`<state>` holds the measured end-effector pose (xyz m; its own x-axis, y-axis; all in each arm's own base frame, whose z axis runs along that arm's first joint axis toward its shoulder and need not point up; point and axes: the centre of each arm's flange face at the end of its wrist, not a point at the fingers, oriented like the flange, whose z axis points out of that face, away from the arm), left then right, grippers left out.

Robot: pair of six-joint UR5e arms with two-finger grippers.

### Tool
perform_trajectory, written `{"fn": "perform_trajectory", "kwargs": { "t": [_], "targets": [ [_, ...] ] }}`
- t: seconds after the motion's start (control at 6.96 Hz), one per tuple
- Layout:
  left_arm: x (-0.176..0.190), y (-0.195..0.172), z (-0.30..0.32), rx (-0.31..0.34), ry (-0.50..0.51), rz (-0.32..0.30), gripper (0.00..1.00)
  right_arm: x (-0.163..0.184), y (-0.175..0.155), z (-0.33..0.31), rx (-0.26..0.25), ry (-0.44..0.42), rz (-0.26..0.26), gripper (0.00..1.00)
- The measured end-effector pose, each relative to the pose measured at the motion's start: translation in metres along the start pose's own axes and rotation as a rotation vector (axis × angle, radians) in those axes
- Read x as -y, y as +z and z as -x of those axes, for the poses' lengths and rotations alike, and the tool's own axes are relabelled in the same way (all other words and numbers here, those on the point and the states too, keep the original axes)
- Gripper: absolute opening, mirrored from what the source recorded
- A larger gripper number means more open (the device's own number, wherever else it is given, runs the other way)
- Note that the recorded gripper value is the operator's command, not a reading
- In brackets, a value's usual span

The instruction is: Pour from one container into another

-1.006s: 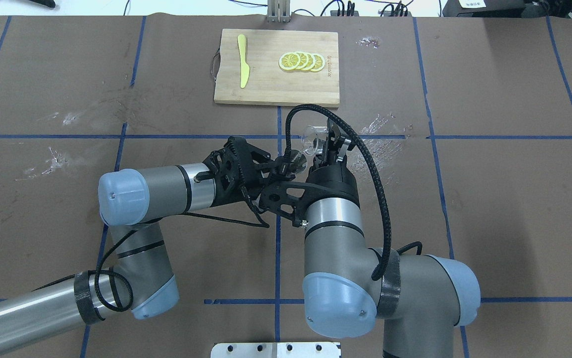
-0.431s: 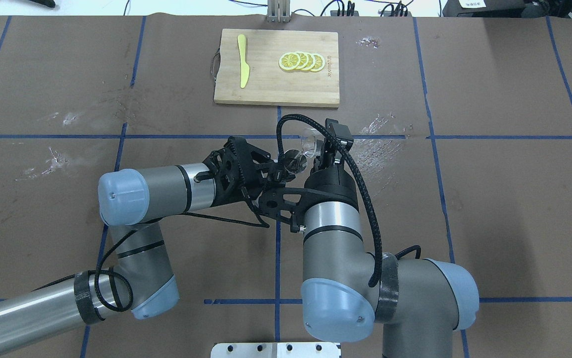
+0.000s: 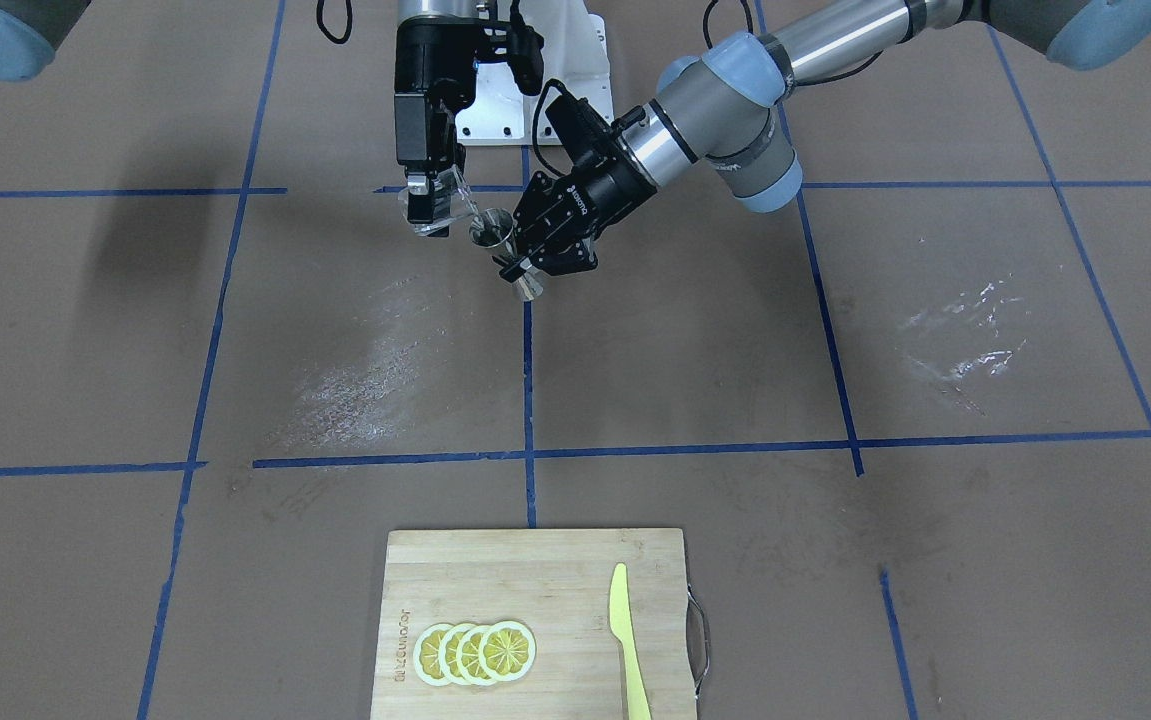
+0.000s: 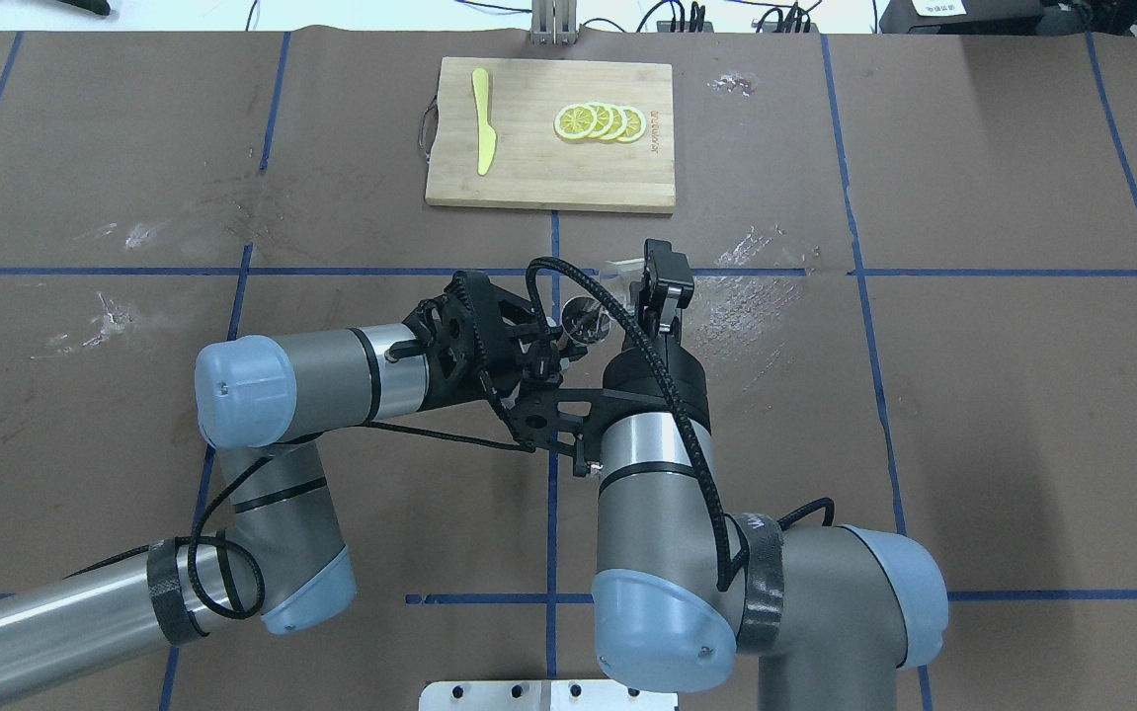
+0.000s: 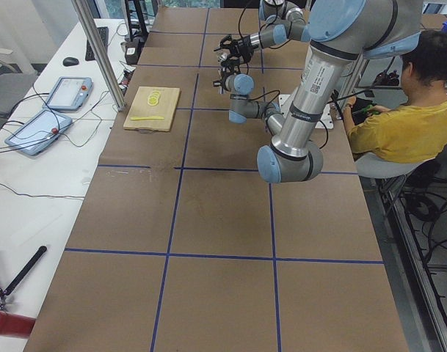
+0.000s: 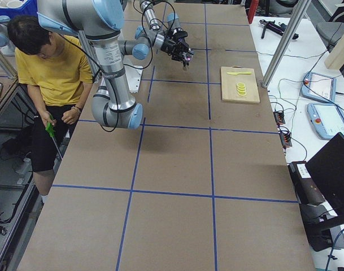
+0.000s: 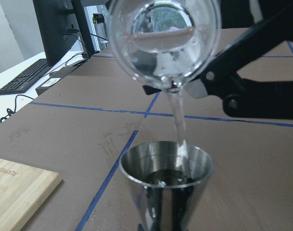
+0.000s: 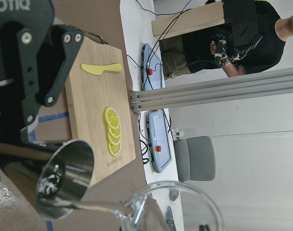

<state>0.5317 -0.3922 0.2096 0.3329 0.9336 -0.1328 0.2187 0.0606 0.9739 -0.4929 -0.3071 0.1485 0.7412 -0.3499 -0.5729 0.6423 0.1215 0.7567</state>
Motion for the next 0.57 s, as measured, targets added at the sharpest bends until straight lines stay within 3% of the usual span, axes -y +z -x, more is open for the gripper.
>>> {"fn": "perform_trajectory", "kwargs": {
  "t": [0.57],
  "targets": [
    [0.0006,-0.0003,-0.0005,-0.001,0.0,-0.001,0.0,0.0021,-0.0035,0.003,-0.011,-0.027,-0.003,0.0]
  ]
}}
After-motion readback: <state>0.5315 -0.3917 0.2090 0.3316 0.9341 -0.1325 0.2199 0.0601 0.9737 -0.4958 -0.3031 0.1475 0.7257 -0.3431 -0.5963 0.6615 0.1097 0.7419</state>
